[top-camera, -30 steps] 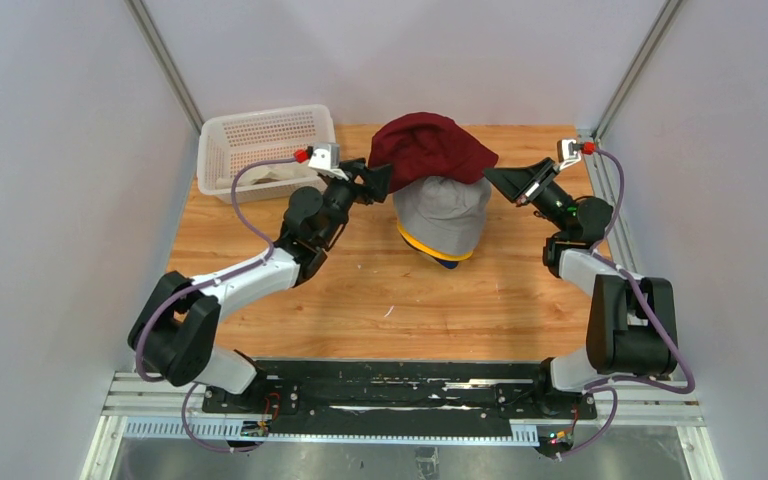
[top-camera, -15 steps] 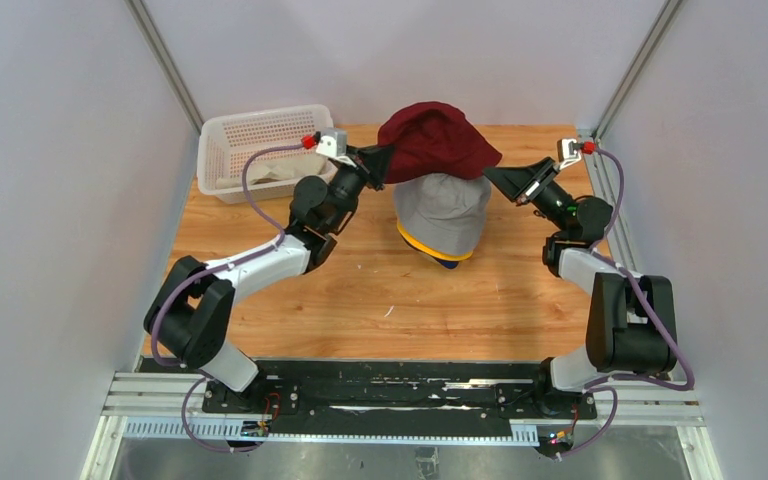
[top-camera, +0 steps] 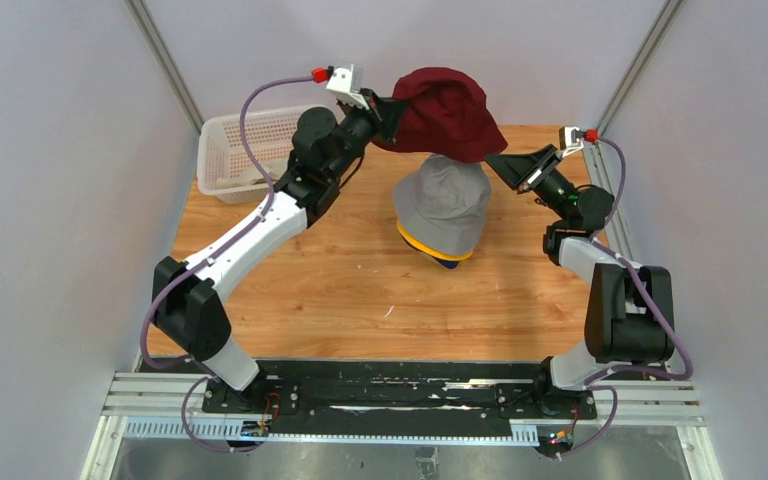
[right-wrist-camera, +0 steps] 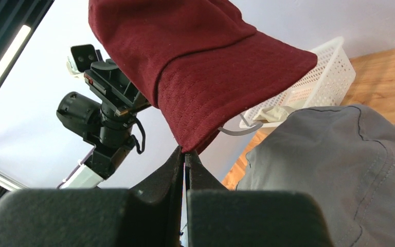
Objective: Stack the hats
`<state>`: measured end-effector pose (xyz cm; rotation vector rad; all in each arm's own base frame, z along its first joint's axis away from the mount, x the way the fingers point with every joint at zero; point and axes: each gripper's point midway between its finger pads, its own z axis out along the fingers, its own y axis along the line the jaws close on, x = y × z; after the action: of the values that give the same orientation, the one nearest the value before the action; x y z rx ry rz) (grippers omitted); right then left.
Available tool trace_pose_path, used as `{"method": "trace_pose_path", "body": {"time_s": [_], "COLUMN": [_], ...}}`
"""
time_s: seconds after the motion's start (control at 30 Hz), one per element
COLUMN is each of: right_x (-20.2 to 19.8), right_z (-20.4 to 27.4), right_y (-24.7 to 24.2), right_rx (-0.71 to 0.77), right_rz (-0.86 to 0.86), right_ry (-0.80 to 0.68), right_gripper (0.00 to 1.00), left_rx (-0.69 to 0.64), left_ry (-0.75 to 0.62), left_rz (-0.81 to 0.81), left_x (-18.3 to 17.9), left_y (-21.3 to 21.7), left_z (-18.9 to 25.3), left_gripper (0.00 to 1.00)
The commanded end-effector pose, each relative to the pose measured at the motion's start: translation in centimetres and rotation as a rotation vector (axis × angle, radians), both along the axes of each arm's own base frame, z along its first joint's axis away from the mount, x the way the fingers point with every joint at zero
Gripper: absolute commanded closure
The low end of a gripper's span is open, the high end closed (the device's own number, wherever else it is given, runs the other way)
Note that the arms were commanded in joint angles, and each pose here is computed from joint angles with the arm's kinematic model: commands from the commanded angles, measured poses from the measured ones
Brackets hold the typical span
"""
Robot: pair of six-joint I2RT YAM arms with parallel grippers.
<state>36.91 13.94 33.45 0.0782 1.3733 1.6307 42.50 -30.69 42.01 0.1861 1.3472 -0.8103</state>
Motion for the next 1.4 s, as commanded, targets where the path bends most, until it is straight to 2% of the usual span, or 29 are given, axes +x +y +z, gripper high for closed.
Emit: {"method": "trace_pose_path", "body": {"time_s": [0.0, 0.27, 1.0, 1.37], "right_x": [0.1, -0.4, -6.4, -8.1], "right_z": [1.1, 0.9, -0.2, -3.7], "right_y": [-0.2, 0.0, 0.8, 1.1], "right_rx": [0.009, 0.008, -0.086, -0.163], "right_rz": [-0.001, 0.009, 0.013, 0.009], "right_ry": [-0.052, -0.048, -0.037, 0.041], "right_gripper": [0.99, 1.00, 0.99, 0.99], "left_rx": [0.127, 0.172, 0.207, 0.221], "left_ry": [0.138, 0.226, 0.237, 0.256], "left_rz": [-0.049, -0.139, -0.250, -0.294], "left_x": [1.2, 1.8, -1.2, -1.3], "left_y": [-1.3, -2.7, -2.6, -3.4], "left_z": [-3.9, -5.8, -3.1, -3.8], "left_gripper": [1.00, 1.00, 1.00, 0.99]}}
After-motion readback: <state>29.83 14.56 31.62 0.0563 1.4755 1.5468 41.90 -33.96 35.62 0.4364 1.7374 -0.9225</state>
